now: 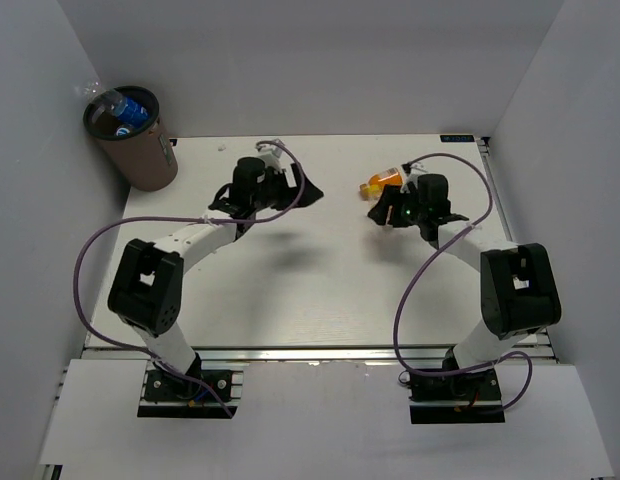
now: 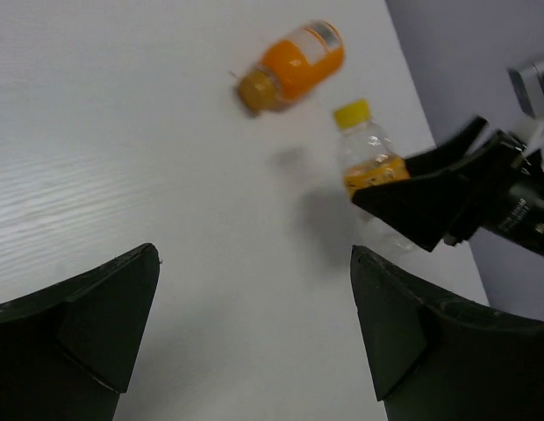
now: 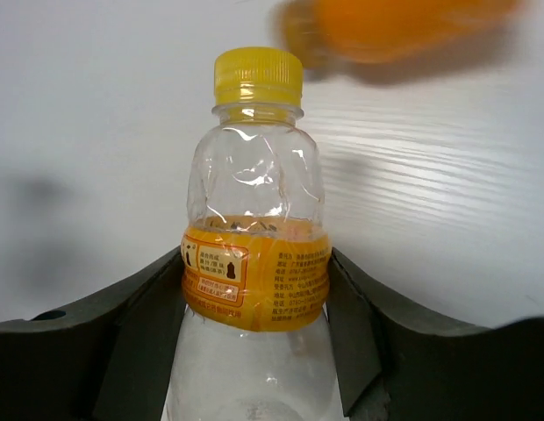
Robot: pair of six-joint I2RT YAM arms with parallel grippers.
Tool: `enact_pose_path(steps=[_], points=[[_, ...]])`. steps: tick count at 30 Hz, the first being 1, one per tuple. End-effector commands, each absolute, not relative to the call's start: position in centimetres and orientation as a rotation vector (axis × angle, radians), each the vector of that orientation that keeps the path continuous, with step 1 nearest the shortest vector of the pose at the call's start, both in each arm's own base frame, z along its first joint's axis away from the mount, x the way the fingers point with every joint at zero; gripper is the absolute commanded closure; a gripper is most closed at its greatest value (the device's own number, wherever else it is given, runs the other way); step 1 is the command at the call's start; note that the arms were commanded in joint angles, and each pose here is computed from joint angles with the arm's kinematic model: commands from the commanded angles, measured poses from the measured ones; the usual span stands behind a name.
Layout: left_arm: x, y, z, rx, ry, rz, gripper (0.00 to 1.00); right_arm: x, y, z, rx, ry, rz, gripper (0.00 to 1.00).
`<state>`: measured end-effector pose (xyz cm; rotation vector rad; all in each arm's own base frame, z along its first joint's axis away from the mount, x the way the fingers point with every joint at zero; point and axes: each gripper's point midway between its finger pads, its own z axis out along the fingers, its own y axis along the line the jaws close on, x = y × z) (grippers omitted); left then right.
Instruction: Put the plastic bottles in the bin
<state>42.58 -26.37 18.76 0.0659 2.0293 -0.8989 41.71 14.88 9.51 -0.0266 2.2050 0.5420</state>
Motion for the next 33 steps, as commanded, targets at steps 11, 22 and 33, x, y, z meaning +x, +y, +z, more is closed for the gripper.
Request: enact_pose_path(steps=[11,22,33], points=[[37.7,-35.7,20.2,0.208,1.924,-1.430,0.02,32.5,26.2,16.5,-0.886,1.712,1.267,0.50],[37.4,-35.7,20.0,0.197,1.942,-1.398,0.75,32.6,26.3,17.7,-0.879,1.689,1.227,0.46],[39.9,-32.7,24.0,0.186,1.880,-1.147,1.00,34.3,26.6,22.0,-0.849,1.618,1.225,0.10]])
